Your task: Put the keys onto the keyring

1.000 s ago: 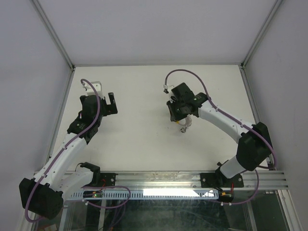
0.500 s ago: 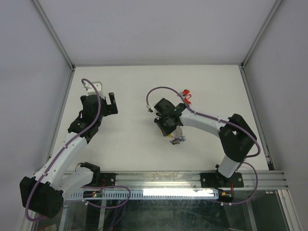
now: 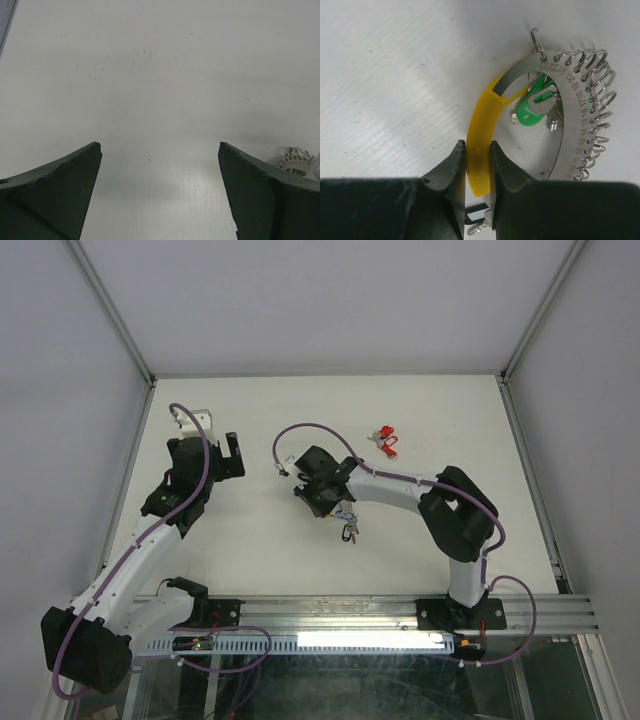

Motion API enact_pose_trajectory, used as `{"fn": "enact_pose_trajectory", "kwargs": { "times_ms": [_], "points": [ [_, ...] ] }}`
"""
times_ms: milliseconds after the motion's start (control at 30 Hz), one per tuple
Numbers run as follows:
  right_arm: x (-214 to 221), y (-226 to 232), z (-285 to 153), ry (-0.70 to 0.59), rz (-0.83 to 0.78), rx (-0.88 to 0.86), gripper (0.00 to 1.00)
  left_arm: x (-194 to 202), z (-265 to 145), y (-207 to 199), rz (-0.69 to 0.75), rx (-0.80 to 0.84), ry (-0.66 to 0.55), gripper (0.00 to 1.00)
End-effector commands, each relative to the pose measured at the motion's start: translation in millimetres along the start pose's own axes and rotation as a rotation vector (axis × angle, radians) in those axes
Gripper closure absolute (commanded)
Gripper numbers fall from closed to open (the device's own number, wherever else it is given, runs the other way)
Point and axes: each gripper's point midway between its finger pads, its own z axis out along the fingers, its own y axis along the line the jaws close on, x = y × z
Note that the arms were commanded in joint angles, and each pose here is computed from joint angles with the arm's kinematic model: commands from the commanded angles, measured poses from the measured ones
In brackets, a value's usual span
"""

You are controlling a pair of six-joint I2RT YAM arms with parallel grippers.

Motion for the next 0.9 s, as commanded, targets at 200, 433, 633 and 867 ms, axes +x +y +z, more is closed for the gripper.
{"fn": "enact_pose_trajectory", "kwargs": {
  "times_ms": [200, 433, 633, 867],
  "points": [
    [-60.6, 43.1, -25.6, -0.253, -0.023, -0.202, 0.59, -10.1, -1.2, -0.9, -0.021, -0.002, -0.032, 0.01],
    [-66.5, 10.4, -61.7, -0.375, 0.153, -0.183, 0.35, -10.7, -1.7, -0.6, -0.019, -0.002, -0.033, 0.01],
    [-46.6, -56.2, -85.3, -0.423, 0.393, -0.032, 0.35, -12.0, -2.5, -0.1, -0.020, -0.004, -0.036, 0.01],
    [1.3, -138.0, -100.2, -0.416, 0.709, 0.152, 0.46, -12.0, -1.4, -0.6, -0.011, -0.003, -0.031, 0.01]
  ]
}}
